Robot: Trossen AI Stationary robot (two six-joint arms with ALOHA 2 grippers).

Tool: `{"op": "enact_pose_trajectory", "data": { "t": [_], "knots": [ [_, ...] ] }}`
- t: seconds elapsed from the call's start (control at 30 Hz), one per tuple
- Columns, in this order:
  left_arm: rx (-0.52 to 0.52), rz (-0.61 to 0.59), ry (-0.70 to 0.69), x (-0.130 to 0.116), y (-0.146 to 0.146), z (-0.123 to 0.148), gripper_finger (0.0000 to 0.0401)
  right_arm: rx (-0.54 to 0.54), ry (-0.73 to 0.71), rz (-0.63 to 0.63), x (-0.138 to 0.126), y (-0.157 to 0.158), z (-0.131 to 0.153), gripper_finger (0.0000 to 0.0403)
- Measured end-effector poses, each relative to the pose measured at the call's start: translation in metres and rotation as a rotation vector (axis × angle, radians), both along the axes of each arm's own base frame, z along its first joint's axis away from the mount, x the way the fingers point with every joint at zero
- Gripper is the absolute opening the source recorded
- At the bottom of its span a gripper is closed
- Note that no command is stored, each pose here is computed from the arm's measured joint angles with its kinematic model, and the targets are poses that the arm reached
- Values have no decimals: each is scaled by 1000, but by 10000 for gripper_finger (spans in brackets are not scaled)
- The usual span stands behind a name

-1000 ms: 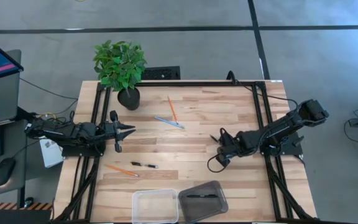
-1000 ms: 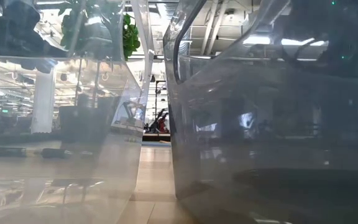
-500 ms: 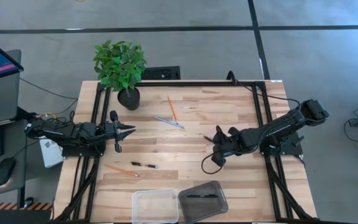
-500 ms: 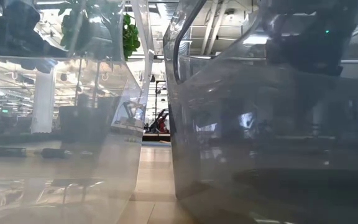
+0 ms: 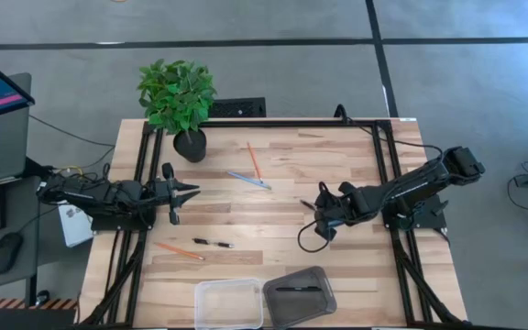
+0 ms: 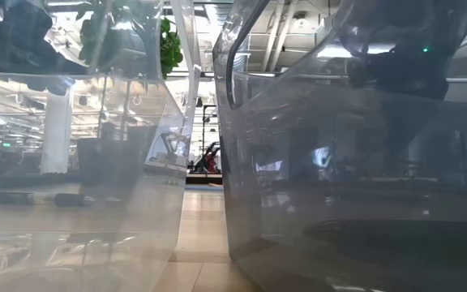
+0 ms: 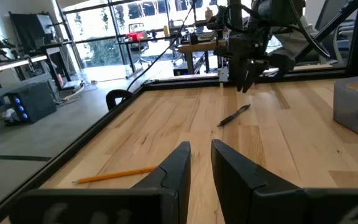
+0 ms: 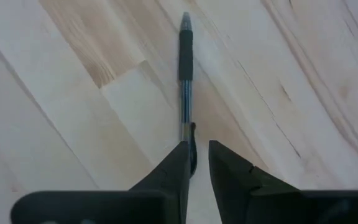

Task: Sort pens & pencils
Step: Put the right black pen into the black bin

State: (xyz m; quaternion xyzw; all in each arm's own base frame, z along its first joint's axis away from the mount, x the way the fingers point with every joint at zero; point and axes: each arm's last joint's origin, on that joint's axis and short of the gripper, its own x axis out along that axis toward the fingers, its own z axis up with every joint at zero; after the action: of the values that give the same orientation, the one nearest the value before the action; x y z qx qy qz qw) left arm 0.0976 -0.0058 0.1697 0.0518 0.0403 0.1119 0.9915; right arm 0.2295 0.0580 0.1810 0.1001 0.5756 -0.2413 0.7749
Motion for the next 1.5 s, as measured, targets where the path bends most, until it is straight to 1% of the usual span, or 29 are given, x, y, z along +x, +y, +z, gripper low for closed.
{"op": "enact_pose_trajectory", "data": {
  "t": [0.23,0.37,0.57,0.77,0.9,1.03,1.17,1.33,1.43,1.5],
  "knots": [
    [1,0,0,0,0,0,57,39,-23,-44,2,0,0,91],
    [1,0,0,0,0,0,57,44,-24,-56,2,0,0,119],
    [2,0,0,0,0,0,57,32,-22,2,3,0,0,164],
    [2,0,0,0,0,0,57,50,-103,-1,11,1,2,187],
    [3,0,1,0,0,0,57,27,-126,-32,15,-9,3,197],
    [3,0,1,0,0,0,57,23,-171,-48,22,-22,4,202],
    [2,0,1,0,0,0,57,9,-202,-25,28,-31,6,202],
    [2,-1,1,0,0,0,57,8,-202,-57,29,-41,6,194],
    [2,0,1,0,0,0,57,47,-196,-51,29,-43,6,185],
    [2,-1,0,0,0,0,57,53,-196,-36,29,-44,5,177]
  ]
}}
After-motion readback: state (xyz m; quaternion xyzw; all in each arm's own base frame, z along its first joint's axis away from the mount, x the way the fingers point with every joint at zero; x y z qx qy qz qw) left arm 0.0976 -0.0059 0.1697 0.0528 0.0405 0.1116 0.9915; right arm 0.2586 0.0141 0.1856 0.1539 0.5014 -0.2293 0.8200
